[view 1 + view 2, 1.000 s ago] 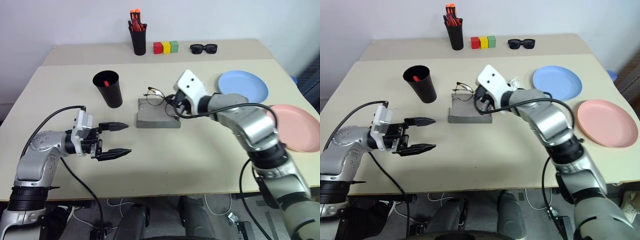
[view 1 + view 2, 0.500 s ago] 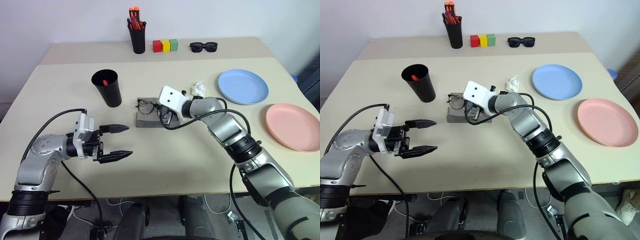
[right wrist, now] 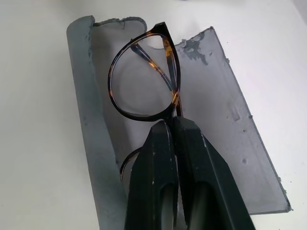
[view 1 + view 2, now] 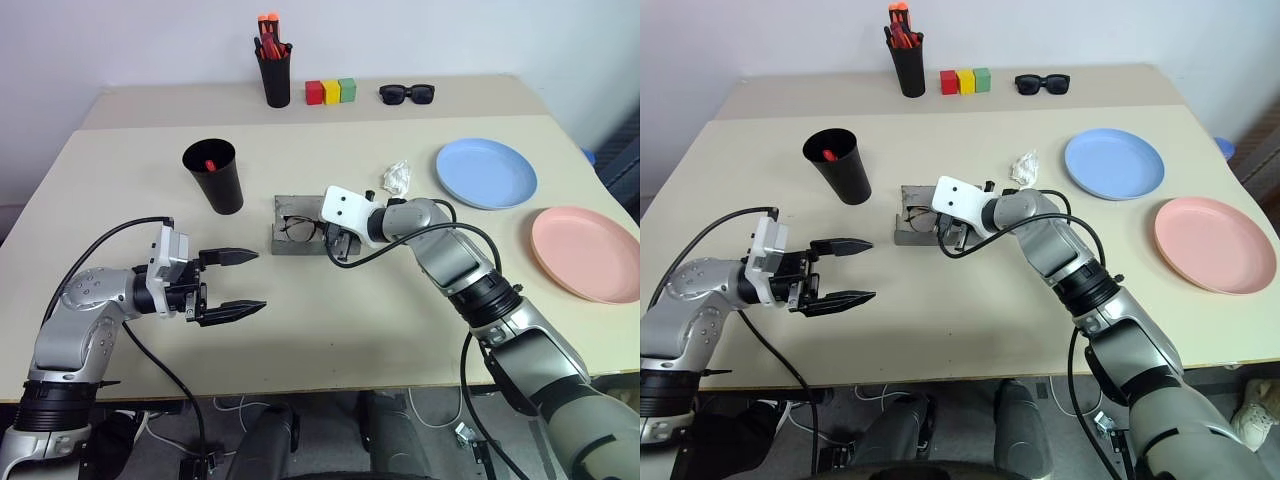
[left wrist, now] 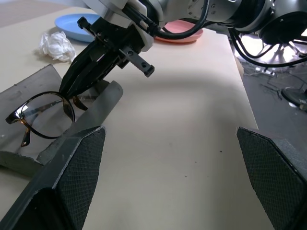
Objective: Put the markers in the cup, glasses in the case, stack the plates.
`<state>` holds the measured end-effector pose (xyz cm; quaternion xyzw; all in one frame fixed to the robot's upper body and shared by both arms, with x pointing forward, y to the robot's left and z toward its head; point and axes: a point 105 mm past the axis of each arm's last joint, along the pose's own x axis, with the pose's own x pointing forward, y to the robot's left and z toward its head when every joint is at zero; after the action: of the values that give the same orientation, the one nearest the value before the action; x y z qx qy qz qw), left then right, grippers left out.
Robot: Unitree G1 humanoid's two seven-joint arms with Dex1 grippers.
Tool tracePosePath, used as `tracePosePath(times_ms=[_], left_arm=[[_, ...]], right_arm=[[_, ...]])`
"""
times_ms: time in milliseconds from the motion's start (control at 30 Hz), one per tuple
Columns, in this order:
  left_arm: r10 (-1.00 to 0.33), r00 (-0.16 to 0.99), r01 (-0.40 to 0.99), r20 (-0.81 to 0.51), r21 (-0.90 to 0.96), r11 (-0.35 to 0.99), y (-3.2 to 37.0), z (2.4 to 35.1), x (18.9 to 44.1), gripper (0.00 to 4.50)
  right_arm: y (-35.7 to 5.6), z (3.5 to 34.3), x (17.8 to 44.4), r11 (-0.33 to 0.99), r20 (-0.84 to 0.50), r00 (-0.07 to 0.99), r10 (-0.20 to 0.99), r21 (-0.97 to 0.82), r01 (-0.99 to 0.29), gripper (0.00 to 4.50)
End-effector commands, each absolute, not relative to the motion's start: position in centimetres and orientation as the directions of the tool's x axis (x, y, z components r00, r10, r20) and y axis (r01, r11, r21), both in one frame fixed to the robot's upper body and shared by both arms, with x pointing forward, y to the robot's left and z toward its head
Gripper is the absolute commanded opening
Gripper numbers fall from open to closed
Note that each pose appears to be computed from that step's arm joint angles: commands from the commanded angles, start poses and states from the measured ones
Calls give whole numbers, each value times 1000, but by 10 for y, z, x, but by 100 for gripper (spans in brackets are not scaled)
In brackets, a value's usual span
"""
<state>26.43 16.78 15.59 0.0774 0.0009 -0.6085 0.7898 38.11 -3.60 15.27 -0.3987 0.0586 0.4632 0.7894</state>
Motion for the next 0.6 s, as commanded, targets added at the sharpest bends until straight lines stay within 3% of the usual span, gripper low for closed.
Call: tracePosePath(times_ms=[33, 67, 167, 400, 600], left_arm=[[-961, 261, 955, -87, 167, 244, 170, 166, 264, 450], [-961, 262, 955, -87, 168, 245, 170, 166, 264, 450], [-961, 263, 955, -86, 168, 246, 169, 166, 265, 450], [-960, 268, 953, -86, 170, 251, 169, 165, 266, 450], [-957, 277, 950, -83, 175, 259, 169, 166, 268, 450]], right_arm=[[-30, 160, 378, 234, -440, 550, 710, -590, -773, 6], [-30, 160, 377, 232, -439, 547, 712, -588, -775, 6], [-29, 161, 376, 229, -439, 542, 717, -585, -778, 88], [-32, 169, 381, 263, -413, 571, 710, -596, -759, 437], [-34, 188, 387, 329, -354, 590, 726, -574, -750, 444]])
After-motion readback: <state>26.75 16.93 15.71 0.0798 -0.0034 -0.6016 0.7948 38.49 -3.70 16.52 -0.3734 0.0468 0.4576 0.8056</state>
